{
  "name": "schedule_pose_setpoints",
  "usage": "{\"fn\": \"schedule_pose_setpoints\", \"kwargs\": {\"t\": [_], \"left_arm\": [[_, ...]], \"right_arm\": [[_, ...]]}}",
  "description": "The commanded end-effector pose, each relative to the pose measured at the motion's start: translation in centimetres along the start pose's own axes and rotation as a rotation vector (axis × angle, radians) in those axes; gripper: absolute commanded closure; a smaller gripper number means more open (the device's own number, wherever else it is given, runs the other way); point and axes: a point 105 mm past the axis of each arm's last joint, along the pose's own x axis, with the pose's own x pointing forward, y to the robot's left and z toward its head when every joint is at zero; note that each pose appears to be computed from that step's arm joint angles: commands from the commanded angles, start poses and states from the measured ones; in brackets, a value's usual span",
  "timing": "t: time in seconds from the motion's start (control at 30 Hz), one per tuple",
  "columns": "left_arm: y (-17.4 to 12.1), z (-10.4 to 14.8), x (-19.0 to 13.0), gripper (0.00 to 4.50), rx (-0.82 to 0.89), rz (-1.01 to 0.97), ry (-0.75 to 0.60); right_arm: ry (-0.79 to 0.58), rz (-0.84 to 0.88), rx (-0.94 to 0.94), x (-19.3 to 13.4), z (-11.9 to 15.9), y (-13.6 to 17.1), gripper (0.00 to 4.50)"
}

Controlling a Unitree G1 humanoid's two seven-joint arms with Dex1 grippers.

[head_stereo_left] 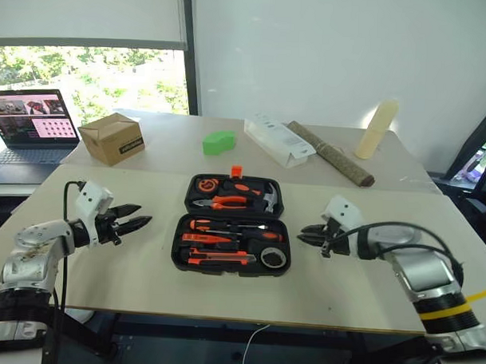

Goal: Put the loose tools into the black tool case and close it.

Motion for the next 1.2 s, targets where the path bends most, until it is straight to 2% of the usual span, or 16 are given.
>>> {"fn": "schedule_pose_setpoints", "kwargs": {"t": [0.03,0.1,0.27,0.4,0.53,0.8,1.03,1.2], "left_arm": [[0.7,0.3,1.2,3.66,0.02,0.086,0.003],[-0.5,-0.7,2.7,4.45,-0.016,0.045,0.035],[-3.6,-1.9,4.5,4.45,-0.023,-0.098,0.095],[-5.0,-2.3,4.8,4.45,-0.013,-0.174,0.115],[-7.2,-3.0,4.2,4.45,0.046,-0.301,0.146],[-8.5,-4.4,2.3,4.45,0.051,-0.337,0.185],[-9.9,-5.4,0.2,4.45,0.008,-0.338,0.194],[-8.2,-6.4,-0.6,4.45,0.052,-0.234,0.245]], "right_arm": [[-0.06,-0.157,-0.1,0.9,0.7,-1.4,4.5],[-0.062,-0.145,-0.099,2.3,0.2,-0.5,4.5],[-0.111,-0.075,-0.074,4.1,1.4,1.4,4.5],[-0.114,-0.013,-0.083,4.2,1.8,2.7,4.5],[-0.142,0.094,-0.087,3.7,3.0,5.2,4.5],[-0.112,0.158,-0.058,2.5,3.0,7.9,4.5],[-0.061,0.14,-0.026,1.1,1.4,7.8,4.5],[-0.051,0.143,-0.005,0.5,0.8,8.0,4.5]]}}
